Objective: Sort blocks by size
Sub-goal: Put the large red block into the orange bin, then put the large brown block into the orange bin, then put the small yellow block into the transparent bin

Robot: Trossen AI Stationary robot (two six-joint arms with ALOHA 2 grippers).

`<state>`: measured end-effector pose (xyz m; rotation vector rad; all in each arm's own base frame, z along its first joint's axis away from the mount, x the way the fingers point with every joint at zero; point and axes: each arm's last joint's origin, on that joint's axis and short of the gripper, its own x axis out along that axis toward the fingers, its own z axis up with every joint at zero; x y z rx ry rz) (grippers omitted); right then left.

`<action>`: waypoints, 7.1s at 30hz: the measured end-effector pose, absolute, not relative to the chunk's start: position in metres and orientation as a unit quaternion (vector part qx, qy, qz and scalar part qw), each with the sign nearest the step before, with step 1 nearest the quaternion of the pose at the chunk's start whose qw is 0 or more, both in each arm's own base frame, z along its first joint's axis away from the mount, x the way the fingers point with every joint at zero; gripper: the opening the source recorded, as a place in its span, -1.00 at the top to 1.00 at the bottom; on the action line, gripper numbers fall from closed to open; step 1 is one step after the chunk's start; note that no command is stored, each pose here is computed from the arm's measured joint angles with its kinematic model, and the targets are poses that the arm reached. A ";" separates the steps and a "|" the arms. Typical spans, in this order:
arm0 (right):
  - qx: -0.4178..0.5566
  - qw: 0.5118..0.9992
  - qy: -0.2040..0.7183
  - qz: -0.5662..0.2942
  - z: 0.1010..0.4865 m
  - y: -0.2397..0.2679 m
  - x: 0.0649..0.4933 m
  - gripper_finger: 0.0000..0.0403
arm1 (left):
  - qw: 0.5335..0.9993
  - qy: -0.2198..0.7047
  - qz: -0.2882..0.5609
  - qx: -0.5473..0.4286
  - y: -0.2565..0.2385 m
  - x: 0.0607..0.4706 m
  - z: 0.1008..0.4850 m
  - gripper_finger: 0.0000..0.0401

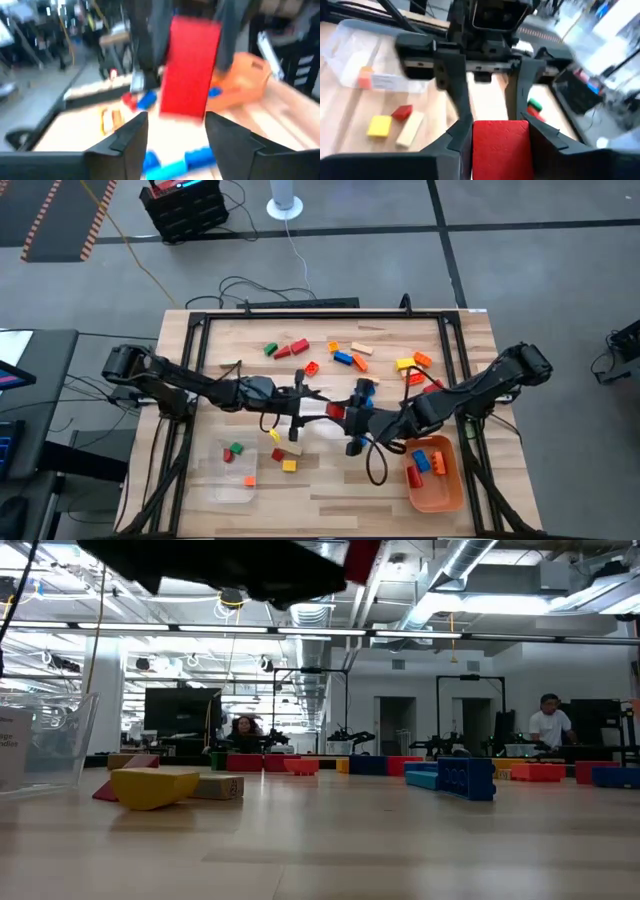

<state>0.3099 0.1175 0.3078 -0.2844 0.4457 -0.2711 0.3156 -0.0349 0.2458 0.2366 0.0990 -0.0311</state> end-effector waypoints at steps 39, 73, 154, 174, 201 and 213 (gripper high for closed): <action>0.176 0.814 0.504 -0.230 0.291 0.152 0.215 -0.09 | 0.847 0.531 -0.024 -0.001 -0.095 0.285 0.183 -0.08; 0.091 0.883 0.414 -0.199 0.291 0.144 0.251 -0.09 | 0.843 0.530 -0.080 0.040 -0.096 0.309 0.154 -0.08; -0.111 0.961 0.212 -0.137 0.291 0.146 0.291 0.04 | 0.986 0.086 -0.029 0.141 -0.076 0.351 0.262 0.50; -0.064 0.940 0.312 -0.120 0.298 0.146 0.277 0.35 | 0.973 0.197 -0.006 0.122 -0.055 0.336 0.259 -0.20; 0.181 0.720 0.637 -0.208 0.269 0.164 0.194 0.10 | 0.882 0.433 -0.114 0.148 -0.083 0.274 0.221 -0.22; 0.058 0.848 0.472 -0.233 0.289 0.154 0.217 0.09 | 0.874 0.460 -0.134 0.079 -0.108 0.276 0.203 -0.22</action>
